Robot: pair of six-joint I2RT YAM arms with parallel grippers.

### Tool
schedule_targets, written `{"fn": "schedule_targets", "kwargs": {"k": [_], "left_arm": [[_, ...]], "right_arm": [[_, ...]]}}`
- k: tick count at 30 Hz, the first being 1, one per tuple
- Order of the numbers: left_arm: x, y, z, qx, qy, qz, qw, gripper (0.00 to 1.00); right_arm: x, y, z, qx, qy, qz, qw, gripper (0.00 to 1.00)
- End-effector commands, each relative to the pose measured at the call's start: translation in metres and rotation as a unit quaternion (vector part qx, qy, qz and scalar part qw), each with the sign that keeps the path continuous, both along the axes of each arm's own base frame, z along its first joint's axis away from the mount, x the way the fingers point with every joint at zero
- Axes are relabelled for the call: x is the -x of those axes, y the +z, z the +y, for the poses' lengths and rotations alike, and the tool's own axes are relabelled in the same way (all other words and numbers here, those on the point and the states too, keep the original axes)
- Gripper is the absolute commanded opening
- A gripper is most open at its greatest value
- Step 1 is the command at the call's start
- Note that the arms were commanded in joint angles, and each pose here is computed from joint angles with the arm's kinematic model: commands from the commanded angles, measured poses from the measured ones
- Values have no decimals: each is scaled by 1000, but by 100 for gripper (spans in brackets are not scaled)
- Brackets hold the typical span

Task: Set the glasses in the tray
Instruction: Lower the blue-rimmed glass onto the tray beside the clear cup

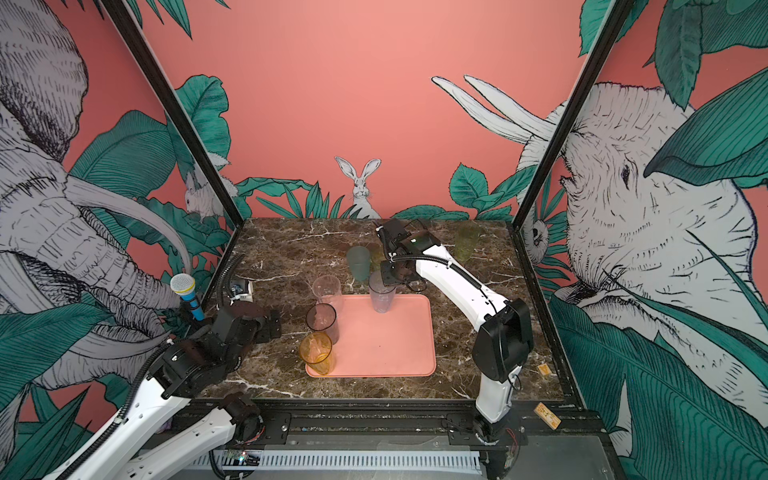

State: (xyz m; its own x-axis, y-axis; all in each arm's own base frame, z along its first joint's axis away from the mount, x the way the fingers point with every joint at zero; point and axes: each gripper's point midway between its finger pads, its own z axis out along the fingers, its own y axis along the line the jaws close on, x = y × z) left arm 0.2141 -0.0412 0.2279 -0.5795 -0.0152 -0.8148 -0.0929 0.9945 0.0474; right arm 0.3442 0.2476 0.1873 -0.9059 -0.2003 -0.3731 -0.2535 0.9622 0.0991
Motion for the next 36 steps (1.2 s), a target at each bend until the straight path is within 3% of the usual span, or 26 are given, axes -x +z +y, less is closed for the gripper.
{"fn": "schedule_targets", "kwargs": {"k": [1, 36], "left_arm": [[0, -7, 2, -3, 7, 6, 1000, 99], [-2, -13, 1, -12, 5, 13, 1000, 100]], "right_arm": [[-5, -3, 8, -2, -4, -6, 1000, 0], [-20, -36, 27, 3, -4, 11, 1000, 0]]}}
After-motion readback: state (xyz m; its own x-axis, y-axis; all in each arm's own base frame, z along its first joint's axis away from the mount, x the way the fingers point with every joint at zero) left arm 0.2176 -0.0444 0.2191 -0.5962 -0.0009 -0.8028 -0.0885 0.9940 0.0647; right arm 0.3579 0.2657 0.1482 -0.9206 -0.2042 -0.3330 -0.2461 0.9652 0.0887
